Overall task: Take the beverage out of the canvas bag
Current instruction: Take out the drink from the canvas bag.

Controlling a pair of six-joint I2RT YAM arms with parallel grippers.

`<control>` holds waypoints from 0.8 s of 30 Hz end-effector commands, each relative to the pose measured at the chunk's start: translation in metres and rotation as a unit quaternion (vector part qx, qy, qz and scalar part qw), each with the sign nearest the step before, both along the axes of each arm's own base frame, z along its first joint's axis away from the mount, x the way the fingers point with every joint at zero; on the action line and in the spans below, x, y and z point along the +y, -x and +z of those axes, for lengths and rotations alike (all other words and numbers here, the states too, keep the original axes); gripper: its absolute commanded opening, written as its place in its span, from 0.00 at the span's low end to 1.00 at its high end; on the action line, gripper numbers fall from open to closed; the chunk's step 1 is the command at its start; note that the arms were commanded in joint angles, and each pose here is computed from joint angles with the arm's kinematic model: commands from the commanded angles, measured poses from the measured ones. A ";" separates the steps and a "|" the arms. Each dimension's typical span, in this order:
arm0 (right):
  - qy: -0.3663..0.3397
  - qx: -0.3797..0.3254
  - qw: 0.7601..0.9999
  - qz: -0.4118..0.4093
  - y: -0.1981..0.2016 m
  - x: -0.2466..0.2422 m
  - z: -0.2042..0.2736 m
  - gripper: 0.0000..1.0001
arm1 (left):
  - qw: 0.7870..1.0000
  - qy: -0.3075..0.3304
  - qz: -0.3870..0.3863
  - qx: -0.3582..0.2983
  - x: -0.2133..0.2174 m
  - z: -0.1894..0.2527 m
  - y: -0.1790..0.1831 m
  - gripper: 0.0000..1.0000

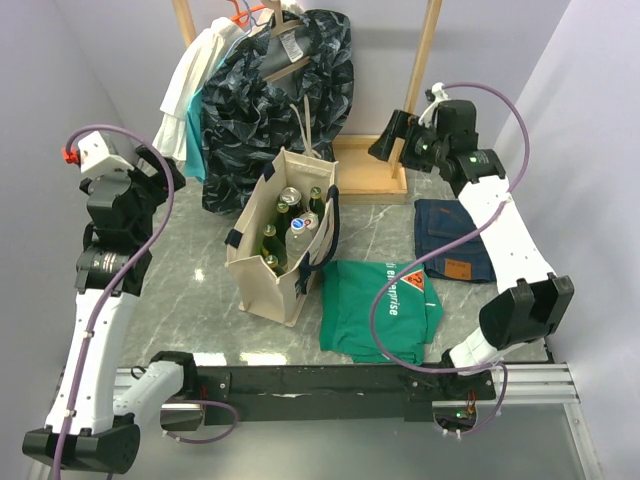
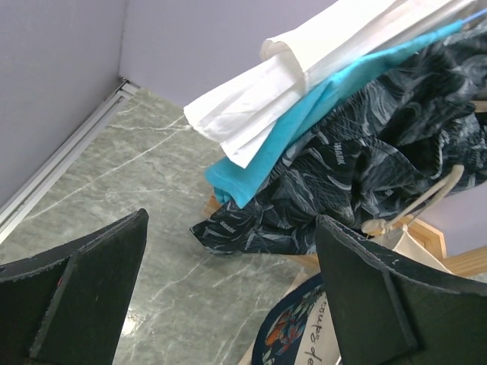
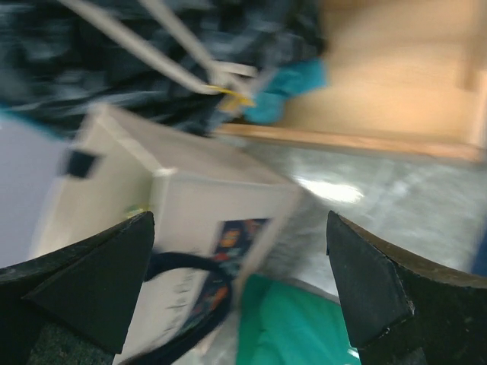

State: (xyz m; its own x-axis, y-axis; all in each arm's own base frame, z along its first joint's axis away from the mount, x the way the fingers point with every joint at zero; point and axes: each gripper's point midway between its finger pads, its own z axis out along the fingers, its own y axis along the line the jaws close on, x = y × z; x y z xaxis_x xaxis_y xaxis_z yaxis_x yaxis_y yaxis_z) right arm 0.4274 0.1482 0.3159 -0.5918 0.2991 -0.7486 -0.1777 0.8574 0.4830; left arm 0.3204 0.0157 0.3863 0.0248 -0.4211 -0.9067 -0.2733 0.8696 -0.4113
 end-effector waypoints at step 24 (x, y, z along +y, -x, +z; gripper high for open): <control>0.076 -0.149 0.986 0.001 0.030 0.024 0.087 1.00 | 0.994 -0.005 -0.101 0.052 -0.035 -0.023 -0.011 0.96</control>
